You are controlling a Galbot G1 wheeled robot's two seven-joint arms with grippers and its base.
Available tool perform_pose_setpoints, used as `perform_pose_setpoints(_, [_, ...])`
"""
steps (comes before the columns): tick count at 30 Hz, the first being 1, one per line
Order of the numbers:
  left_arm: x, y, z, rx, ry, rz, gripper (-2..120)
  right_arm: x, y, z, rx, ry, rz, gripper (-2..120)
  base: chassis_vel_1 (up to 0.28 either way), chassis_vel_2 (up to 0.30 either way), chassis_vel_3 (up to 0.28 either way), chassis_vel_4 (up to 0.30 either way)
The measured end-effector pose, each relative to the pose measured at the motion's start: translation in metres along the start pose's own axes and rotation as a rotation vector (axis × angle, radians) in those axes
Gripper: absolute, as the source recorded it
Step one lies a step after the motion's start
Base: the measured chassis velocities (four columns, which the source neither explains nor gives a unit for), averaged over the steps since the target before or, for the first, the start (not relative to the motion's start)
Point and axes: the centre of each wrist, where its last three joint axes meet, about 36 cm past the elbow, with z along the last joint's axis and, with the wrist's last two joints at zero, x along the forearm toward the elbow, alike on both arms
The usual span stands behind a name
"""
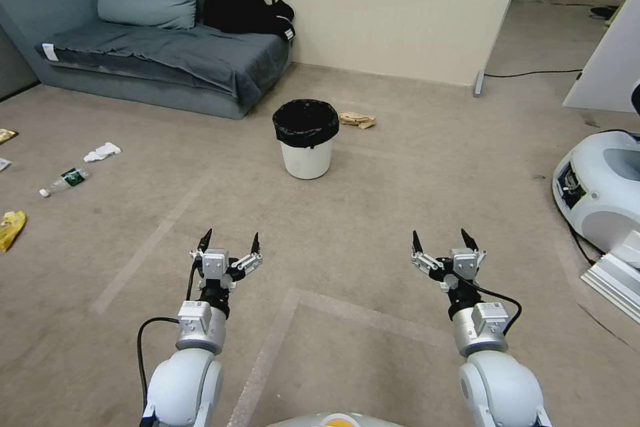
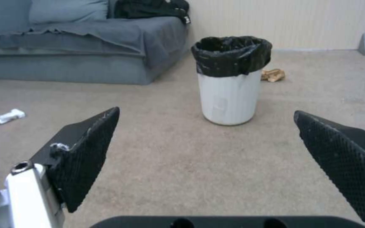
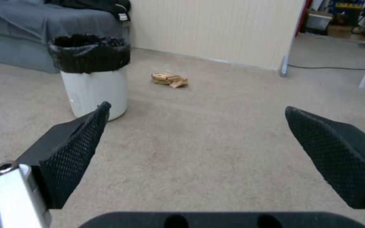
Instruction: Pick up the trash bin, then pick up the garbage from the floor and place it into the trash bin.
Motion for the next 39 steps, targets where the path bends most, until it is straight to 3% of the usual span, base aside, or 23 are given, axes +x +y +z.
perform_pose_setpoints(2, [0.004,-0.003,-0.004,-0.006,0.004,-0.001,100,0.005,0.004,-0.004,0.005,-0.003,-0.003,100,0.0,0.0,0.0,0.0])
perform_pose_setpoints(6, [0.039,-0.023,-0.041,-0.053,0.028,-0.03,100,0.045,0.026,-0.037,0.037,-0.03,-0.007,100,0.0,0.0,0.0,0.0])
perform_pose_setpoints(10, [0.05,-0.028,-0.053,-0.066,0.034,-0.044,100,0.058,0.032,-0.05,0.046,-0.041,-0.004,100,0.0,0.0,0.0,0.0])
perform_pose_setpoints(11, [0.065,-0.034,-0.072,-0.082,0.042,-0.066,100,0.074,0.038,-0.067,0.057,-0.055,0.005,100,0.0,0.0,0.0,0.0])
perform_pose_setpoints(14, [0.089,-0.041,-0.103,-0.101,0.056,-0.112,100,0.099,0.045,-0.098,0.073,-0.08,0.029,100,0.0,0.0,0.0,0.0])
perform_pose_setpoints(25, [0.098,-0.049,-0.11,-0.104,0.093,-0.117,100,0.109,0.047,-0.111,0.078,-0.097,0.038,100,0.0,0.0,0.0,0.0])
perform_pose_setpoints(30, [0.098,-0.049,-0.11,-0.109,0.088,-0.112,100,0.105,0.057,-0.092,-0.008,-0.194,0.003,100,0.0,0.0,0.0,0.0])
perform_pose_setpoints(39, [0.098,-0.048,-0.109,-0.116,0.078,-0.111,100,0.106,0.057,-0.092,-0.008,-0.206,-0.007,100,0.0,0.0,0.0,0.0])
